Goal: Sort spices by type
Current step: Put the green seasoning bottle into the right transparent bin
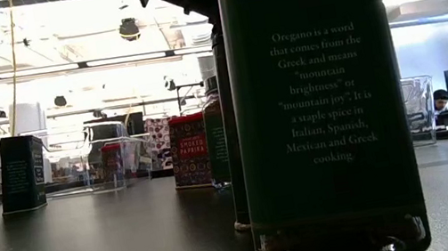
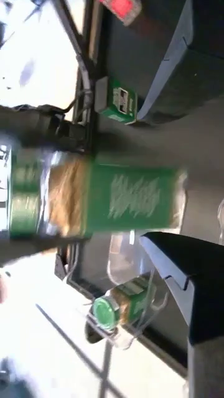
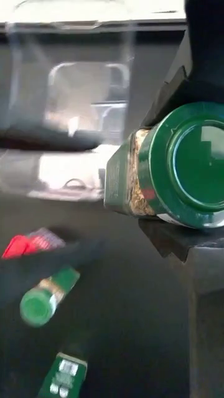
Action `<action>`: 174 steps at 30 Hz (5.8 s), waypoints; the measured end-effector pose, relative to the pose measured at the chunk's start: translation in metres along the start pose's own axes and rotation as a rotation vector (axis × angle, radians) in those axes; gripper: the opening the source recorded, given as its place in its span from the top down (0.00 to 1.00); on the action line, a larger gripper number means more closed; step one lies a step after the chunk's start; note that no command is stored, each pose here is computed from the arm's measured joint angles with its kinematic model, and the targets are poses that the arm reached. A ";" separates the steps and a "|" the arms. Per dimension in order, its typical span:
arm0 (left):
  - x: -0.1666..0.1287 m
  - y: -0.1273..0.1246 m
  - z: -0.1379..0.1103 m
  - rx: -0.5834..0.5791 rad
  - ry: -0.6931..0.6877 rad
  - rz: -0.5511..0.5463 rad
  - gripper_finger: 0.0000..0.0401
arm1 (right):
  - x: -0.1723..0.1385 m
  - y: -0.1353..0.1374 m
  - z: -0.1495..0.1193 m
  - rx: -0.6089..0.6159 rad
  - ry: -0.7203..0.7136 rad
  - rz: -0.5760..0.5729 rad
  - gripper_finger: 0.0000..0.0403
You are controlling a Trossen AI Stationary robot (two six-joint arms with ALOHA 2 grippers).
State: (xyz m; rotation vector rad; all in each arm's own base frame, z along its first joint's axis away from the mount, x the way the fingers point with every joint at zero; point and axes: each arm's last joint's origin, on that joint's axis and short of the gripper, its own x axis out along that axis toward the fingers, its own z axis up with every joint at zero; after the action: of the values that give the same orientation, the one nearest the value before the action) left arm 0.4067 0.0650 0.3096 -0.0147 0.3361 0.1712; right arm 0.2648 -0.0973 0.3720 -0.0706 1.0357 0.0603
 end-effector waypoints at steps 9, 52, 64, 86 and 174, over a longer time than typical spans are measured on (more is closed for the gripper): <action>-0.029 0.000 0.015 -0.009 0.021 -0.007 0.29 | -0.018 -0.023 -0.049 0.147 0.126 -0.079 0.45; -0.087 0.007 -0.027 0.007 -0.083 0.000 0.29 | 0.069 -0.139 -0.148 0.214 0.383 -0.183 0.45; -0.087 0.009 -0.024 -0.004 -0.110 0.005 0.29 | 0.089 -0.145 -0.155 0.255 0.431 -0.129 0.45; -0.087 0.006 -0.024 -0.047 -0.111 -0.021 0.29 | 0.090 -0.155 -0.160 0.315 0.407 -0.172 0.41; -0.087 -0.008 -0.024 -0.074 -0.110 -0.064 0.29 | -0.011 -0.112 -0.127 0.862 0.251 -0.348 0.32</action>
State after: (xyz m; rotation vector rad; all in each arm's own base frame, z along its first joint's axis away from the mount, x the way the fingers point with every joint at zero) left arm 0.3190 0.0422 0.3158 -0.0888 0.2195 0.1201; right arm 0.1600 -0.2203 0.3206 0.5364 1.2113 -0.7249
